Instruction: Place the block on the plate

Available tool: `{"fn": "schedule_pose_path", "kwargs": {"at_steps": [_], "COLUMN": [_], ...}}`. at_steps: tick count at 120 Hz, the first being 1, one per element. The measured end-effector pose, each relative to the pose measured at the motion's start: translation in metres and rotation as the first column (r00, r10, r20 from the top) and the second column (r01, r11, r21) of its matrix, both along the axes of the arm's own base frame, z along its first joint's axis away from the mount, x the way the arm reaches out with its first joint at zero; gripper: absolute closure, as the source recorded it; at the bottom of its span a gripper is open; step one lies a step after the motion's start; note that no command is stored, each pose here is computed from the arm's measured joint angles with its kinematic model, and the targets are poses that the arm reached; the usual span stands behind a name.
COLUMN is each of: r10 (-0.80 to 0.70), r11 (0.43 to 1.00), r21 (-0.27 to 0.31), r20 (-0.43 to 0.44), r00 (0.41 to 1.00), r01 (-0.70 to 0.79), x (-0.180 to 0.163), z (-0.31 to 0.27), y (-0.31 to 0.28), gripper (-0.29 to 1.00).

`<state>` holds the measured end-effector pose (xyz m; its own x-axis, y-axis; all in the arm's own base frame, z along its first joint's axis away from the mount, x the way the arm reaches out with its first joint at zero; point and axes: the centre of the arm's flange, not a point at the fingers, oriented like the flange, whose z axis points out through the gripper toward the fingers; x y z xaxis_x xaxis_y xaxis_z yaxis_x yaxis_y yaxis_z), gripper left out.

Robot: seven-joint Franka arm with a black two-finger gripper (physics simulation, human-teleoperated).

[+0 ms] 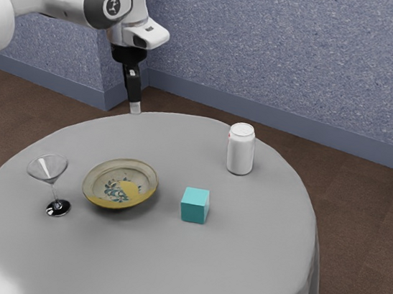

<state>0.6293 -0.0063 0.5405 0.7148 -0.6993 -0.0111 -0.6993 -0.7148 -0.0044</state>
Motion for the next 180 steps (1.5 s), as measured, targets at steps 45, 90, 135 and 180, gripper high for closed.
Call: {"fn": "schedule_pose_path", "kwargs": {"at_steps": [45, 90, 135, 180], "r10": [-0.028, -0.241, -0.356, -0.397], "r11": [1.0, 0.969, 0.935, 0.918], "r21": [0.0, 0.013, -0.018, -0.016], "r20": [-0.053, -0.144, -0.085, -0.097], "r00": [0.998, 0.96, 0.931, 0.913], "r01": [0.028, 0.245, 0.355, 0.397], "x": [0.001, 0.03, 0.051, 0.06], "z": [-0.023, -0.12, -0.189, -0.244], "y": [-0.019, -0.106, -0.139, -0.137], "gripper": [0.0, 0.0, 0.0, 0.0]}}
